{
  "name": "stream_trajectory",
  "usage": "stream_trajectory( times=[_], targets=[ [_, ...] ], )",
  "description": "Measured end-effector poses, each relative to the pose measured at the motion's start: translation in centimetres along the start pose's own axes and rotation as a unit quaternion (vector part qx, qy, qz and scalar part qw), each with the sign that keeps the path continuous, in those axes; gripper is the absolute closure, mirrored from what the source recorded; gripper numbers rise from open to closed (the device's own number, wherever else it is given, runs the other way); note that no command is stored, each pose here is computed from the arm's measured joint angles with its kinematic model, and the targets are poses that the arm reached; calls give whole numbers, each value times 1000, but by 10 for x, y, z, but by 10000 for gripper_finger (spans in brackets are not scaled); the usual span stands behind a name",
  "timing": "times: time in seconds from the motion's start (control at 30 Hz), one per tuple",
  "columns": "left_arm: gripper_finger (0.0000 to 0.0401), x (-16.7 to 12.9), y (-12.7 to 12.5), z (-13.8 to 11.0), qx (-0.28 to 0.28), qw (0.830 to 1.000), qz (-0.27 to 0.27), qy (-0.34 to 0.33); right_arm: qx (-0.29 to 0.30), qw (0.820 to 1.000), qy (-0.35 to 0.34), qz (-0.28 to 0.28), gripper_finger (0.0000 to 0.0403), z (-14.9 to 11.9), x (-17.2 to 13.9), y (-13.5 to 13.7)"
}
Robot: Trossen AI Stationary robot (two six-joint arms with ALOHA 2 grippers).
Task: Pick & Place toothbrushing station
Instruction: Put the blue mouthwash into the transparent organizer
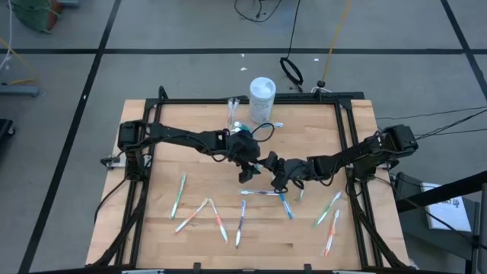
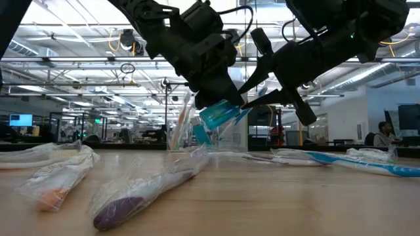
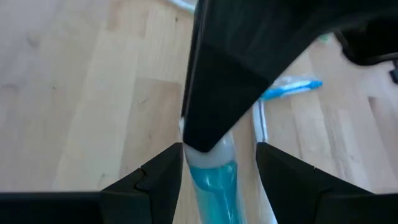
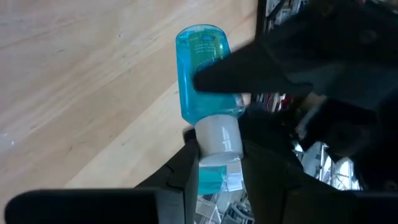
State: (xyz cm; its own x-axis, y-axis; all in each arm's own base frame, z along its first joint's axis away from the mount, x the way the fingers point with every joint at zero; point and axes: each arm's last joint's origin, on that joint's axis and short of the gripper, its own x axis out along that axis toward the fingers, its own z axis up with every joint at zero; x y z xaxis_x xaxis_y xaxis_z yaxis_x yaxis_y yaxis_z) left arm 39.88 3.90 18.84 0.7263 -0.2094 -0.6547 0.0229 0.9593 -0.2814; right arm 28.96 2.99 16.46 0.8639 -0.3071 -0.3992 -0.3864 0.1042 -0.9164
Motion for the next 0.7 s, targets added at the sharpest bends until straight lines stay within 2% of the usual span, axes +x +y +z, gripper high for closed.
stream_trajectory(
  times=[0.2, 0.57, 0.7],
  targets=[
    [201, 1, 3, -1, -3, 1000, 7, 1, 4, 1000, 0, 0, 308, 0, 0, 0],
    [309, -1, 6, 0, -20, 1000, 8, -1, 28, 1000, 1, 1, 296, 0, 0, 0],
    [305, -2, 9, 0, -23, 1000, 8, -2, 54, 999, 4, 1, 294, -1, 0, 0]
  ],
)
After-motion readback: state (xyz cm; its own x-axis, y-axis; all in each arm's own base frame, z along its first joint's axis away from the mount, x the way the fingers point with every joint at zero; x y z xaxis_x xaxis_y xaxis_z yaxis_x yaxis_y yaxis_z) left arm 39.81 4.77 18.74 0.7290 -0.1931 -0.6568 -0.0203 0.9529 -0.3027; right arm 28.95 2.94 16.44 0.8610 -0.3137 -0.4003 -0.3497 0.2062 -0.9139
